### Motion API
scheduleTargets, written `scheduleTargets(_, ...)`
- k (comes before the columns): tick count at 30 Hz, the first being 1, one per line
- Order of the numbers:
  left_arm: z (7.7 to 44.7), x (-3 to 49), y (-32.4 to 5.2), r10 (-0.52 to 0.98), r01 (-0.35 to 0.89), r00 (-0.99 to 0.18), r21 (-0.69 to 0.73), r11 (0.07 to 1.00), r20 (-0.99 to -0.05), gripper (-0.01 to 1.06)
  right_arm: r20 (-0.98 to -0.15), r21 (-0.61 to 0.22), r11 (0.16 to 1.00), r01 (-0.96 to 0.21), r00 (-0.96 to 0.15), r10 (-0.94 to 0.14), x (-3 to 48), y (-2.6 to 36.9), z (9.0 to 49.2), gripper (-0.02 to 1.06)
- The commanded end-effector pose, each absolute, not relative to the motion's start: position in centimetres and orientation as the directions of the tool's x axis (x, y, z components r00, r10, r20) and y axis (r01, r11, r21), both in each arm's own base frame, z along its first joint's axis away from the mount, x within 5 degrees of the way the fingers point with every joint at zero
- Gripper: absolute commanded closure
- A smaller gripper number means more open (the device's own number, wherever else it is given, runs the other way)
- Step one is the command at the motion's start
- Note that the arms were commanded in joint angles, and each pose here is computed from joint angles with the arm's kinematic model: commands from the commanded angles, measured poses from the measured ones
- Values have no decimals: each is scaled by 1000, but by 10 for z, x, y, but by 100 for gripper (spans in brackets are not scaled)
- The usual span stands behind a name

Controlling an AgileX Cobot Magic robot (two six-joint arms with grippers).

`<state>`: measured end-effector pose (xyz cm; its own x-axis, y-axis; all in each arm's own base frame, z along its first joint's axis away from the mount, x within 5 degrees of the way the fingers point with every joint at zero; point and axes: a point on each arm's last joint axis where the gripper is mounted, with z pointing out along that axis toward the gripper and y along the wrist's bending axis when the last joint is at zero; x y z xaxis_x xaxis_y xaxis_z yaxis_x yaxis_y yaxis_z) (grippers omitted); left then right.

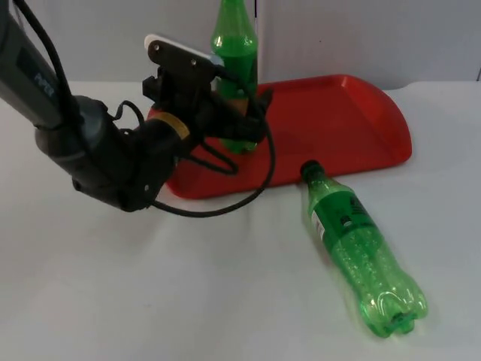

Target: Place the bottle upright on the tray.

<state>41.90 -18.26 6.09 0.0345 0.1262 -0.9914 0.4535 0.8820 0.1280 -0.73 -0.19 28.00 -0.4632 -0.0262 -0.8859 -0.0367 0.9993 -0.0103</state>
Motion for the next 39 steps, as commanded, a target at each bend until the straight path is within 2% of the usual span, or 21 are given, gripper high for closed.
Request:
scheduleTargets(1,69,412,-179,121,453,56,133,881,-991,0,-891,-5,999,-31,-454,-19,-7,-2,281,0)
scheduleTargets(12,79,367,-160,144,456,-24,117,882,-989,0,-891,-5,999,-31,-454,-19,-7,-2,281,0)
scheduleTargets(17,97,348,-153,147,472,-74,95,876,-986,0,-891,-5,999,-31,-454,-19,-7,-2,281,0)
scheduleTargets(26,156,327,-141,253,466,-262,107,878,-931,0,-891,-5,999,-31,-454,-19,-7,-2,281,0)
scheduleTargets(39,246,293,-124,261,446,-251,128,886,-932,0,-891,-5,999,-31,-454,-19,-7,-2,281,0)
